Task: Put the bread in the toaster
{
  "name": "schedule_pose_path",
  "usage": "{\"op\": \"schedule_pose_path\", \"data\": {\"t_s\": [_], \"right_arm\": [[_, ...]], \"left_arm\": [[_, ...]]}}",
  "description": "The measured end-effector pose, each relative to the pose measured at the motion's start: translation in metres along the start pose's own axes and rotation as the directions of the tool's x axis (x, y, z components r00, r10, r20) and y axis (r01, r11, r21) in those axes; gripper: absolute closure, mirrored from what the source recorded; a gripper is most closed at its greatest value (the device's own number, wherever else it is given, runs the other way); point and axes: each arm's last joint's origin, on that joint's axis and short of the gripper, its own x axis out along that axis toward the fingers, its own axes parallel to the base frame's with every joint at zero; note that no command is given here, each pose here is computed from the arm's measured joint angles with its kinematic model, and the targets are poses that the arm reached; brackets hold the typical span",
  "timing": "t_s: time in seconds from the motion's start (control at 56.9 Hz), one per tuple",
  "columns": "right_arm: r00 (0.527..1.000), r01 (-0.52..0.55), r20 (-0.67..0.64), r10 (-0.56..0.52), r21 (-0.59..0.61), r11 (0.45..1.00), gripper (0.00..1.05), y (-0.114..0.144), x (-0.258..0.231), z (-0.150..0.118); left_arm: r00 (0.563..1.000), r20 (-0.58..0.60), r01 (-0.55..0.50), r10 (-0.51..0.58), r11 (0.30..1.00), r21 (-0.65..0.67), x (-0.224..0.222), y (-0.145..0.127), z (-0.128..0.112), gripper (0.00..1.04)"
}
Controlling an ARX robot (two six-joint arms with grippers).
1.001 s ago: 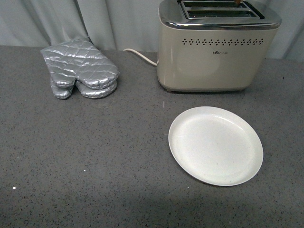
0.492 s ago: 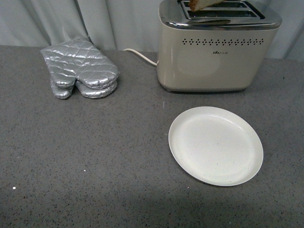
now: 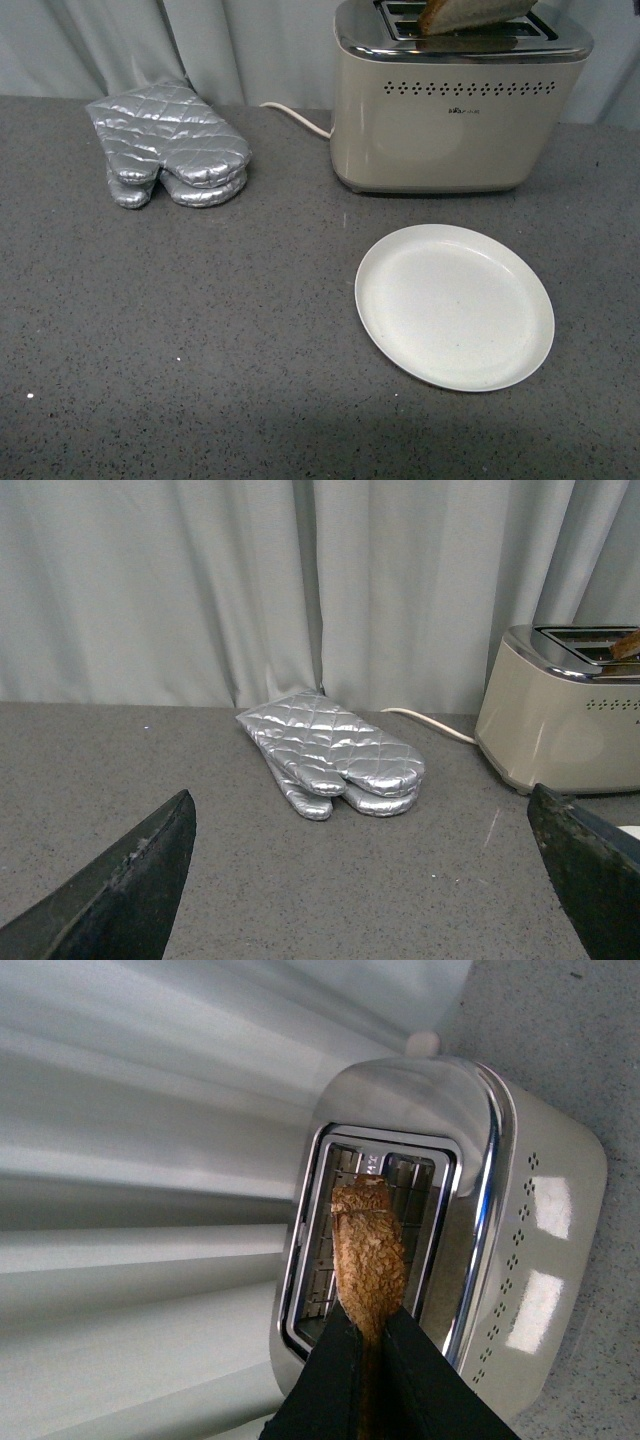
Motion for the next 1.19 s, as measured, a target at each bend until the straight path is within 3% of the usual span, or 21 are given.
{"op": "schedule_pose_path", "data": {"t_s": [0.176,0.316,0.439,0.79,0.896,1.036,1.194], "right_arm": [[0.997,0.071,-0.015,-0.071,0.027,0.997,1.03,-0.014,0.017,-0.007],[0.997,0.067,-0.029,-0.065,0.052,0.996,1.02,-0.012,0.019,-0.008],[0.999,-0.026,-0.029,0.028,0.068,0.997,0.82,-0.002,0.020,-0.008],[0.963,-0.258,0.029,0.267,-0.176,0.950,0.25,0.033,-0.004,0.015],[0.930,-0.339,0.045,0.365,-0.277,0.899,0.08,0.034,-0.025,0.028],[0.891,-0.394,0.021,0.453,-0.458,0.797,0.10,0.020,-0.049,0.045],[0.853,-0.376,-0.019,0.522,-0.714,0.590,0.10,-0.018,-0.068,0.062]], "left_arm": [[1.000,0.000,0.000,0.000,1.000,0.000,0.000,0.000,0.000,0.07],[1.000,0.000,0.000,0.000,1.000,0.000,0.000,0.000,0.000,0.07],[1.000,0.000,0.000,0.000,1.000,0.000,0.000,0.000,0.000,0.07],[1.000,0.000,0.000,0.000,1.000,0.000,0.000,0.000,0.000,0.07],[1.000,0.000,0.000,0.000,1.000,0.000,0.000,0.000,0.000,0.07],[1.000,0.000,0.000,0.000,1.000,0.000,0.000,0.000,0.000,0.07],[1.000,0.000,0.000,0.000,1.000,0.000,0.000,0.000,0.000,0.07]]}}
